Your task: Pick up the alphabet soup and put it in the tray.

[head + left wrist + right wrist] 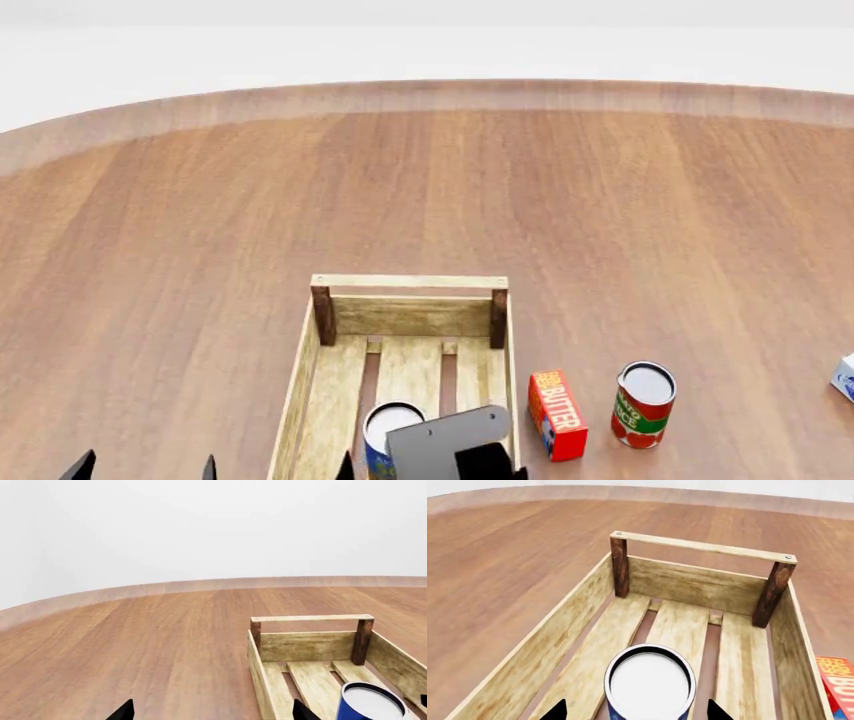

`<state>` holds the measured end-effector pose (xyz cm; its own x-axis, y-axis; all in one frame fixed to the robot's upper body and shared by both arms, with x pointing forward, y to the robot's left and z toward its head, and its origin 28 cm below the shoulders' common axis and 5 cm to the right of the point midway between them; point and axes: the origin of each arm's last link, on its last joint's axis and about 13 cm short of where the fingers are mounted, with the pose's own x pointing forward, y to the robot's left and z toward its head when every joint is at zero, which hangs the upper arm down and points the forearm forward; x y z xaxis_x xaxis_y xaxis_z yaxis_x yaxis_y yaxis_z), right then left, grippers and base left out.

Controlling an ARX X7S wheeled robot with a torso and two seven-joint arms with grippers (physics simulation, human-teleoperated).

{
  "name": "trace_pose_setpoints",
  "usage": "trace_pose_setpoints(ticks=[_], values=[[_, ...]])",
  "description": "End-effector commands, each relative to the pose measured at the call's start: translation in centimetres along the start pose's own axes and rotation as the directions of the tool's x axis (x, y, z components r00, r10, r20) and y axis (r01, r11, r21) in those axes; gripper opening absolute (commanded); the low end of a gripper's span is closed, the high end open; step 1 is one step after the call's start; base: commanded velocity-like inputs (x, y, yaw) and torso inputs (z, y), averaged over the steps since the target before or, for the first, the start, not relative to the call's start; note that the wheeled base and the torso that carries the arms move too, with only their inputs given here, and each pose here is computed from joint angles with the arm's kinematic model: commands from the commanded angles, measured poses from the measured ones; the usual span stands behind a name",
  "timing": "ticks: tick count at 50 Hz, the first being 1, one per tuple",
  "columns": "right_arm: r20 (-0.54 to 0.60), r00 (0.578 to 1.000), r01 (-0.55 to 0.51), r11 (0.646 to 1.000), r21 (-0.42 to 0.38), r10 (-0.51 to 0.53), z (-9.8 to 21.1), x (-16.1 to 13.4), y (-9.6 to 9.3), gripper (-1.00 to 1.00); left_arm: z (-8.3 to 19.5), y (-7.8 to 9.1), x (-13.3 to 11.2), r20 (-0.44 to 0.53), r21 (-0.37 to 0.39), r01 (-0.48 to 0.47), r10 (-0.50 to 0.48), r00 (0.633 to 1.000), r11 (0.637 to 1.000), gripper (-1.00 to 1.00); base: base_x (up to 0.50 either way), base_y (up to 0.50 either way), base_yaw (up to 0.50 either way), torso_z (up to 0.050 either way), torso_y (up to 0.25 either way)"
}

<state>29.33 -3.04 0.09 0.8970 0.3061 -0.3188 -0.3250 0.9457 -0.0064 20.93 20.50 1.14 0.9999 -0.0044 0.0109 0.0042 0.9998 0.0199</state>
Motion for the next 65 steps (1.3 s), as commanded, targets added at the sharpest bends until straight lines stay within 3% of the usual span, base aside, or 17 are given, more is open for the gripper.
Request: trace_pose_setpoints(ticks=[1, 25, 65], values=[[0.056, 0.998, -0.013, 1.000, 0.008, 0.013, 1.4, -2.3, 0.3, 1.00, 0.0, 0.0, 0.0, -0.001, 0.000, -0.001, 0.001, 1.000, 1.000, 1.00, 0.00, 0.00, 0.00, 0.000, 0.000], [0.254, 0.967, 0.021, 0.999, -0.048, -0.008, 4.7, -7.4, 0.9, 1.00, 1.8, 0.0, -1.0, 0.063, -0.009, -0.003, 0.003, 0.998, 1.000, 1.00, 0.00, 0.00, 0.00, 0.000, 0.000], [0.407, 0.913, 0.031, 0.999, -0.032, -0.016, 8.3, -13.0, 1.4, 1.00, 6.0, -0.4, -2.8, 0.180, -0.031, 0.032, -0.025, 0.983, 0.999, 1.00, 0.00, 0.00, 0.00, 0.000, 0.000]])
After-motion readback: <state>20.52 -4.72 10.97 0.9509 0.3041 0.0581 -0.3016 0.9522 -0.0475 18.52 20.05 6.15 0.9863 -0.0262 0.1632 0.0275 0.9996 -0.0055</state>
